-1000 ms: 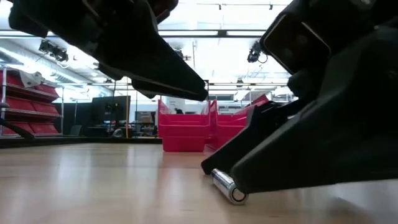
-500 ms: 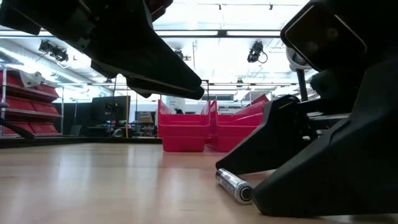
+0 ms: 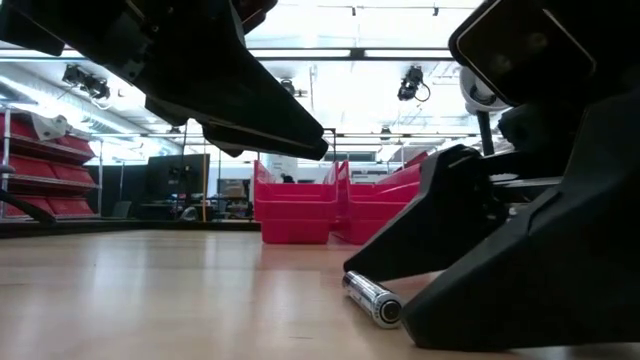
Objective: Sort batteries
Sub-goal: Put the silver battery into the right red bin
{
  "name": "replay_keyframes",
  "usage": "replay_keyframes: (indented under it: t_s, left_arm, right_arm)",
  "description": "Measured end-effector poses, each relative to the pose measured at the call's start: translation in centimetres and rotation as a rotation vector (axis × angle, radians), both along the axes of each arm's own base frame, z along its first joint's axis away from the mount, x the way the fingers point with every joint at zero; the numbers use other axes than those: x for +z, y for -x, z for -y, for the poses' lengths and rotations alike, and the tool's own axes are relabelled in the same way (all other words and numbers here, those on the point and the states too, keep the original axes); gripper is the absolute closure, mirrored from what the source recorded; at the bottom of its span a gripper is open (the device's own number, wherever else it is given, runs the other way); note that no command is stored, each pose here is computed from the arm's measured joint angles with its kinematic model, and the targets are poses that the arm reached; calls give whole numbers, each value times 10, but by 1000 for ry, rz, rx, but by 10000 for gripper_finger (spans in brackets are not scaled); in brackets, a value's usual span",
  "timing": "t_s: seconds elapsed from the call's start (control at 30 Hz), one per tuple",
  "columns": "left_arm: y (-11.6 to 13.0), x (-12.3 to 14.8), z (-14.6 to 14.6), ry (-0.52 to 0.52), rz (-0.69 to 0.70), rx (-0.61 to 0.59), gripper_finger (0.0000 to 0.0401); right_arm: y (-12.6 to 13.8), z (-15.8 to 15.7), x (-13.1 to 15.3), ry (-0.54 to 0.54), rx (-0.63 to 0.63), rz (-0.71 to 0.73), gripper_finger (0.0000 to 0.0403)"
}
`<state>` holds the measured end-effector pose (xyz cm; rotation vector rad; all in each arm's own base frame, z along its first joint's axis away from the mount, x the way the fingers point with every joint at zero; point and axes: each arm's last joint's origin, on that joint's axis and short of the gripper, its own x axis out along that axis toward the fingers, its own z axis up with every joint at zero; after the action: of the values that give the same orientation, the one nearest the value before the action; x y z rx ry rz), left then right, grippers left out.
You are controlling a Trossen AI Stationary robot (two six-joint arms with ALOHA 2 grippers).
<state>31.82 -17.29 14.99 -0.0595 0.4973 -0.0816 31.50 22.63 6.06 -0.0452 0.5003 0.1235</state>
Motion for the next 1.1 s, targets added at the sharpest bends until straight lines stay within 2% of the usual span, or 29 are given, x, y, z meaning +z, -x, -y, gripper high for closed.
replay_keyframes:
  t_s: [0.2, 0.87, 1.1]
  left_arm:
    - [0, 0, 0, 0, 0, 0, 238]
    - [-1, 1, 0, 4, 7, 0, 238]
    - [-1, 1, 0, 3, 7, 0, 238]
  right_arm:
    - [-3, 4, 0, 9, 5, 2, 84]
    - [-11, 14, 1, -9, 12, 5, 93]
    - [-11, 14, 1, -13, 0, 6, 135]
